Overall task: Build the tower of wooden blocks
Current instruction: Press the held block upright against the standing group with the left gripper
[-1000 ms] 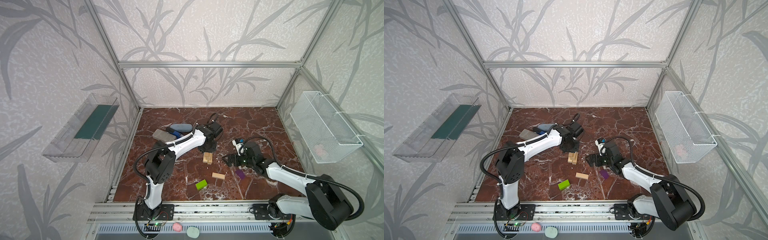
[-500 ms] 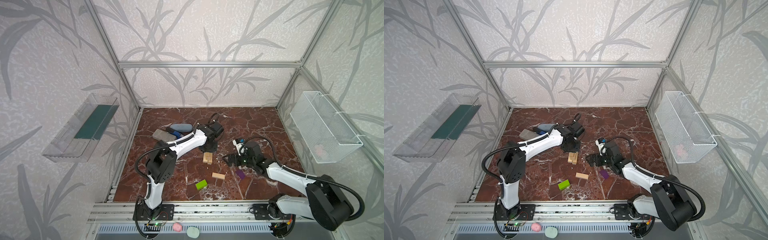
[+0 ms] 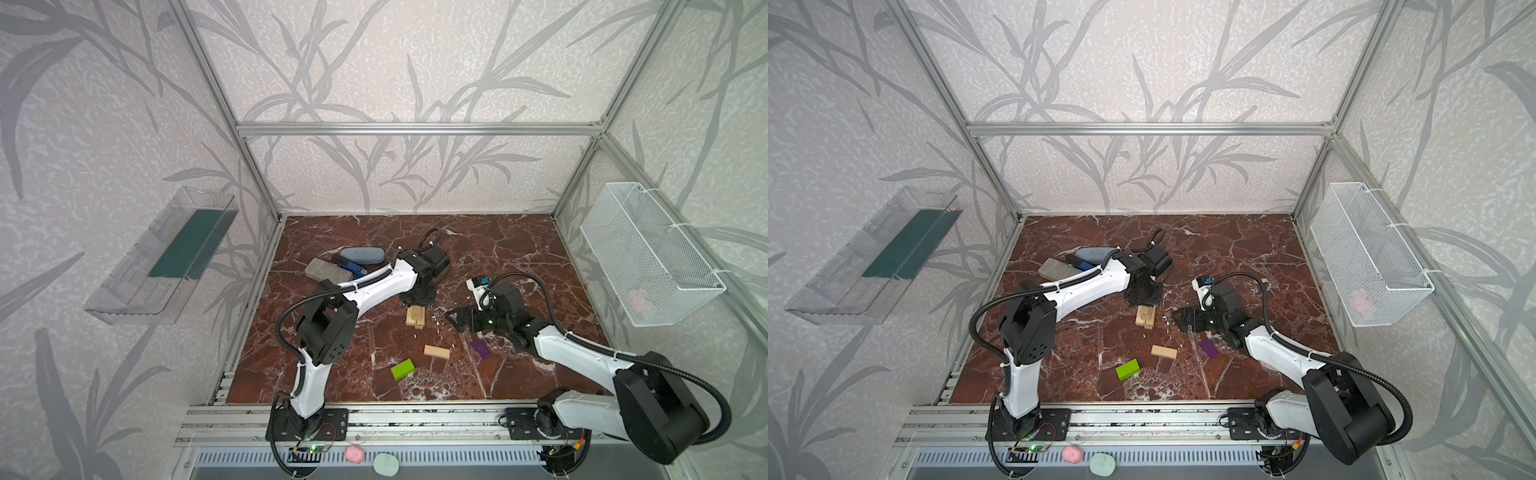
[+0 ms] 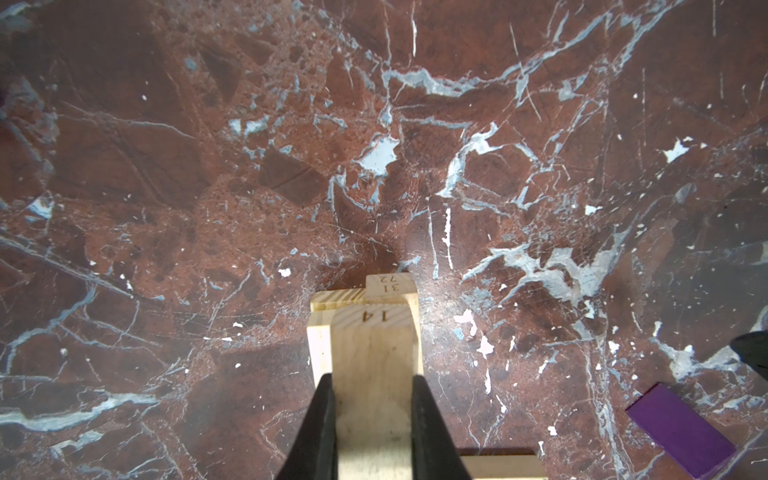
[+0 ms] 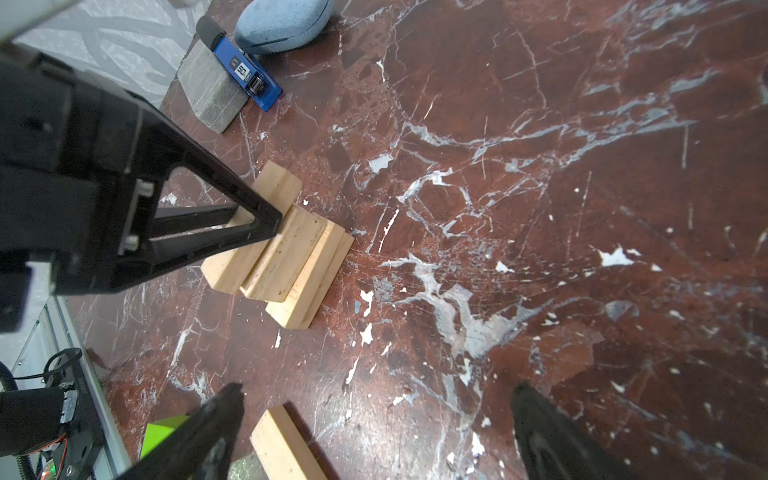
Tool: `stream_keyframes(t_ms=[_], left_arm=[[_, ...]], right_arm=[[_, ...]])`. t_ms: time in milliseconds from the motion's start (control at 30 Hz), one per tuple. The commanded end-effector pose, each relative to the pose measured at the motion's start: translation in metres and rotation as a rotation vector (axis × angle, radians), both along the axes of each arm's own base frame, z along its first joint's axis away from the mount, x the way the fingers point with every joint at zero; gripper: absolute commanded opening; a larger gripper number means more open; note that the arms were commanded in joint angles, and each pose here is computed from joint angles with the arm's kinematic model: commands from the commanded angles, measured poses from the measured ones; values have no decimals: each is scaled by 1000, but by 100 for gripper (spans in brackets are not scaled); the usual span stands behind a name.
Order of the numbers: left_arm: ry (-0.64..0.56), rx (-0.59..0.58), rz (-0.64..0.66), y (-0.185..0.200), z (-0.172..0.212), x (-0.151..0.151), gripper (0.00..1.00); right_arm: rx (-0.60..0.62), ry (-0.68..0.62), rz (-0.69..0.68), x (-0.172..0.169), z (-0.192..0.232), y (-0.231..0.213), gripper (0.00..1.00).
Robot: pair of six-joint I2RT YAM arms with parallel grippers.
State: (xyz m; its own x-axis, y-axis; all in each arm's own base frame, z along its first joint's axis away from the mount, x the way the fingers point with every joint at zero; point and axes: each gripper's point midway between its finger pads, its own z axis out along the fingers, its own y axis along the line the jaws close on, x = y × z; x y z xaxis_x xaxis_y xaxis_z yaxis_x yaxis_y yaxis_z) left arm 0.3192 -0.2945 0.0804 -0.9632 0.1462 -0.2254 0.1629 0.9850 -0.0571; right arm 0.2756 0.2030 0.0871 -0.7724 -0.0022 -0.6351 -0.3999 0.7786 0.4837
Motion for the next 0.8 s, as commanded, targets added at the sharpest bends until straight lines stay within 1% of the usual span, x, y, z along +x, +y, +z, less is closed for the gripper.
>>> stream_keyframes(t_ms=[0,133,400,767], left_arm=[[13,28,-17,0,-1,-3,8],[7,31,-22,0,1,-3,16],[4,43,-29,0,2,-4,24],[-14,52,-29,1,8,-2,31]], right_arm=[[10,-24,-12,2,5,-3,99],[9,-23,-15,2,5,-3,99],[12,-22,-14,2,5,-3,99],[16,-24,-13,2,6,-3,99]])
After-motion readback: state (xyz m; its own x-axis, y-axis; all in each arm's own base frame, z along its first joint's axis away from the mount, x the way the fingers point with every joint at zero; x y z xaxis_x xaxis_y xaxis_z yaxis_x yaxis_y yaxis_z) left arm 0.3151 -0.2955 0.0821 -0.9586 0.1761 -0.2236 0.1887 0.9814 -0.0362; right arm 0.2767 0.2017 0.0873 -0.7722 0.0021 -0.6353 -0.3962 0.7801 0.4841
